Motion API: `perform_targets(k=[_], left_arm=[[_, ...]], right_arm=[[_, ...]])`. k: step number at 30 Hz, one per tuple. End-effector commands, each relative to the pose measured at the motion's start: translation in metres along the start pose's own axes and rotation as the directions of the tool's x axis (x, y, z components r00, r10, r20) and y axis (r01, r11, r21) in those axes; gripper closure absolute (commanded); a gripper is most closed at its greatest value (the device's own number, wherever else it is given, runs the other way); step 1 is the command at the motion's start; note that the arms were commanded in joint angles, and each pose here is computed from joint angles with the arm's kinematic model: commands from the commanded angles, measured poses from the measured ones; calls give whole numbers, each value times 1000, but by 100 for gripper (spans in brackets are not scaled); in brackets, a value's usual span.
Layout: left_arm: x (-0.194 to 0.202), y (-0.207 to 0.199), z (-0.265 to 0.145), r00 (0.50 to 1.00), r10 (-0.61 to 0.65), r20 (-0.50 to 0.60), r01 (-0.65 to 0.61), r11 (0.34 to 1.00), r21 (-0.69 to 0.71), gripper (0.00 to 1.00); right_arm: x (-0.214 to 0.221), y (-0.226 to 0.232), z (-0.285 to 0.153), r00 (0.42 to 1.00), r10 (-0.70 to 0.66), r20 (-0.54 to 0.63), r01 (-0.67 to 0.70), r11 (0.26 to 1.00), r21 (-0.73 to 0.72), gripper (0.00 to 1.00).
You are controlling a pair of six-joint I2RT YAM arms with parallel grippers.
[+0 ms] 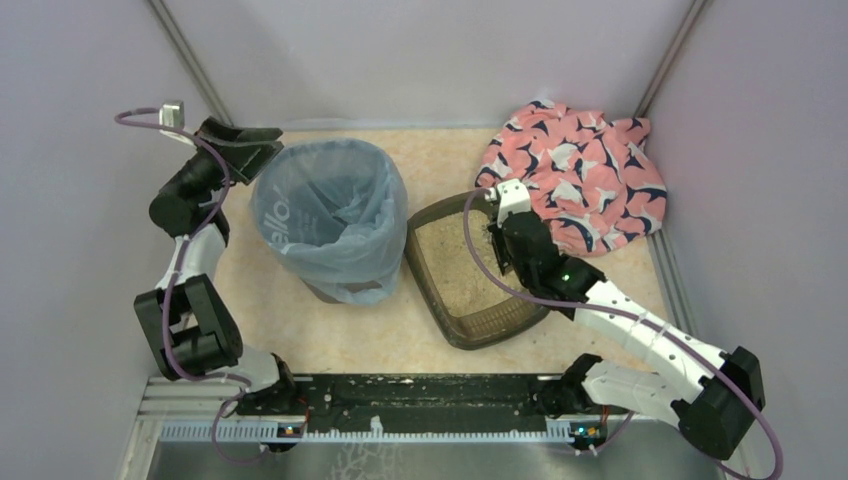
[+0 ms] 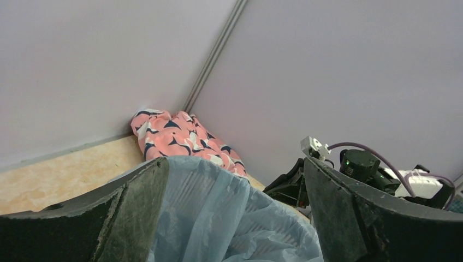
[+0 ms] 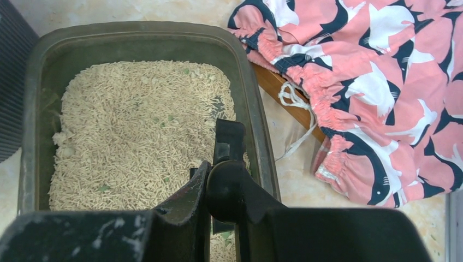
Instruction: Clean the litter box
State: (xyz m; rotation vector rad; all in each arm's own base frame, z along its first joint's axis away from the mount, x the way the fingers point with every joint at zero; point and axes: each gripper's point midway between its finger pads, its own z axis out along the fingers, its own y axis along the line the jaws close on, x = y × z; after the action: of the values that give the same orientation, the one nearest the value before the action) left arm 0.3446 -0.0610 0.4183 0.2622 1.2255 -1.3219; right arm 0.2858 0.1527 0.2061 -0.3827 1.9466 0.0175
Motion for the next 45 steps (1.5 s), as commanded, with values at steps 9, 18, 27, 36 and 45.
perform_targets(k=[9,18,27,36,45], left_arm=[[7,-16,3,994,106,-21,-105,993,59,1],[8,-14,3,995,100,-23,-99,994,55,1],[8,-17,3,996,91,-20,-90,994,65,1],[8,-20,3,995,97,-24,-95,993,67,1],[10,-20,3,996,87,-22,-86,994,70,1]], right_arm=[[-31,-21,-16,996,-2,88,-5,997,82,100],[-14,-20,-16,994,-106,20,103,988,112,100],[4,-7,-8,982,-186,-35,189,974,122,100],[15,20,1,992,-119,-44,120,993,11,100],[-20,67,1,995,95,20,-89,973,-215,100]])
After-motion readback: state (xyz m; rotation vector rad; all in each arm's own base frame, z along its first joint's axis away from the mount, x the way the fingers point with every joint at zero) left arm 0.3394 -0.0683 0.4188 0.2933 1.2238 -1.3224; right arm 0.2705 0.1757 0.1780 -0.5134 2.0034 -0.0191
